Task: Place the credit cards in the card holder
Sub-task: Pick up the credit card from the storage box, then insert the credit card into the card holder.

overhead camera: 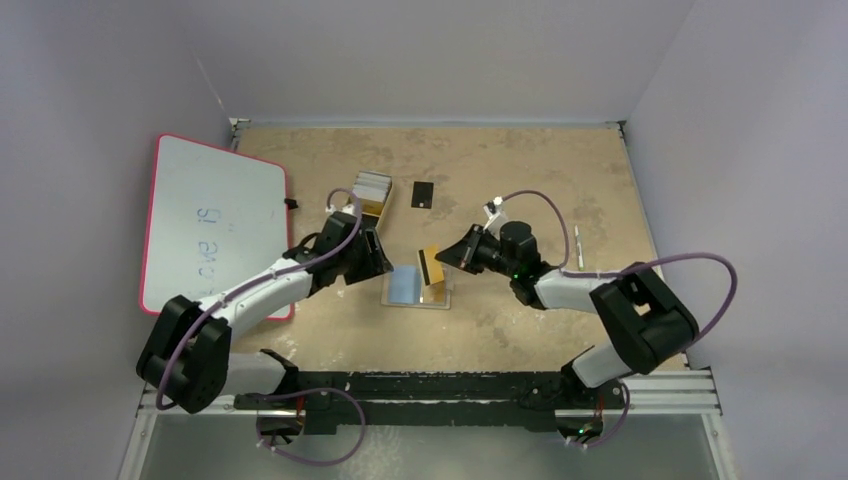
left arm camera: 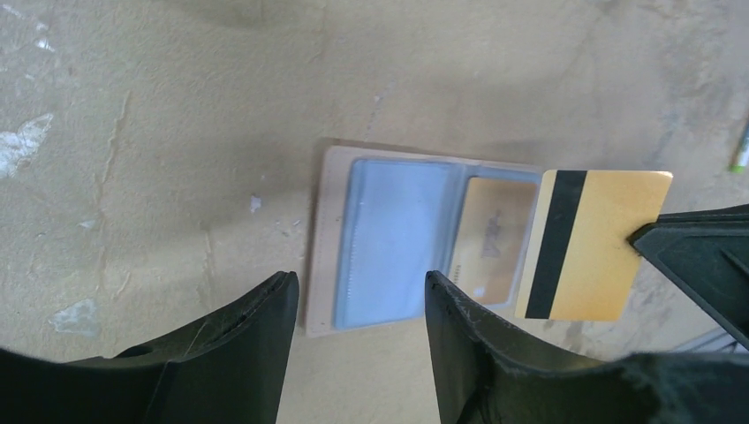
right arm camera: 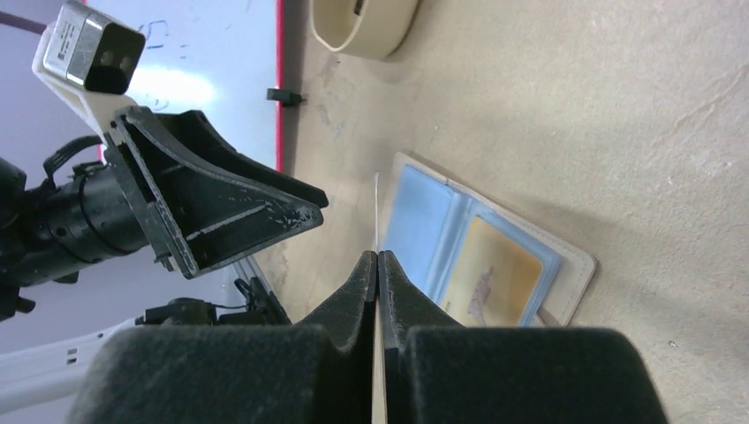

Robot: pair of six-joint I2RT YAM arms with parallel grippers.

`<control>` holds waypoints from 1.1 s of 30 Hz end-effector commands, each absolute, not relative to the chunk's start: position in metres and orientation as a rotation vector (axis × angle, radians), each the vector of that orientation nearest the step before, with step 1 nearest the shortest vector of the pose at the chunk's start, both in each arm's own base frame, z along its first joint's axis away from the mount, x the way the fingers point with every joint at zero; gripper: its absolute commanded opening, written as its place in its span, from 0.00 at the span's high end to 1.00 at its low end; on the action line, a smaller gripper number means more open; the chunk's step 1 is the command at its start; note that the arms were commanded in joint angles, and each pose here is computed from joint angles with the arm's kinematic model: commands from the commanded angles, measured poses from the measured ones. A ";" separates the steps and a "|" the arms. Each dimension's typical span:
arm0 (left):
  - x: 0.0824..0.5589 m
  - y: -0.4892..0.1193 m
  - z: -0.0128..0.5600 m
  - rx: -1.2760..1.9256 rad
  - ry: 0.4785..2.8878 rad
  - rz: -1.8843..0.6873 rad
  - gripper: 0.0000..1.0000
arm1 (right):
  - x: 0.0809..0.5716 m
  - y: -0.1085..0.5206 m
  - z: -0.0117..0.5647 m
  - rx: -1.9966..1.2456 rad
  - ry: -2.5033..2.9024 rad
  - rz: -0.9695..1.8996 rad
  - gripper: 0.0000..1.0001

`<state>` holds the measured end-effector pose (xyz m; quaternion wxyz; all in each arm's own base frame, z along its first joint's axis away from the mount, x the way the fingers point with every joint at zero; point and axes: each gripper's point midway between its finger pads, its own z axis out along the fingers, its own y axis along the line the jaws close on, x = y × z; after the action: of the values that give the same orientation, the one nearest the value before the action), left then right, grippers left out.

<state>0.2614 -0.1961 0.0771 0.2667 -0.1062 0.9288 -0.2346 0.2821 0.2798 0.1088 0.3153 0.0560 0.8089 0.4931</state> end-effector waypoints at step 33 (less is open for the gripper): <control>0.231 -0.208 0.023 -0.385 2.566 -0.717 0.80 | 0.274 0.293 0.047 0.294 2.217 1.283 1.00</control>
<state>0.2339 -0.2024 0.0197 0.2193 -0.1393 0.9343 -0.2442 0.2716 0.2868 0.0379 0.2683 0.1101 0.8394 0.4596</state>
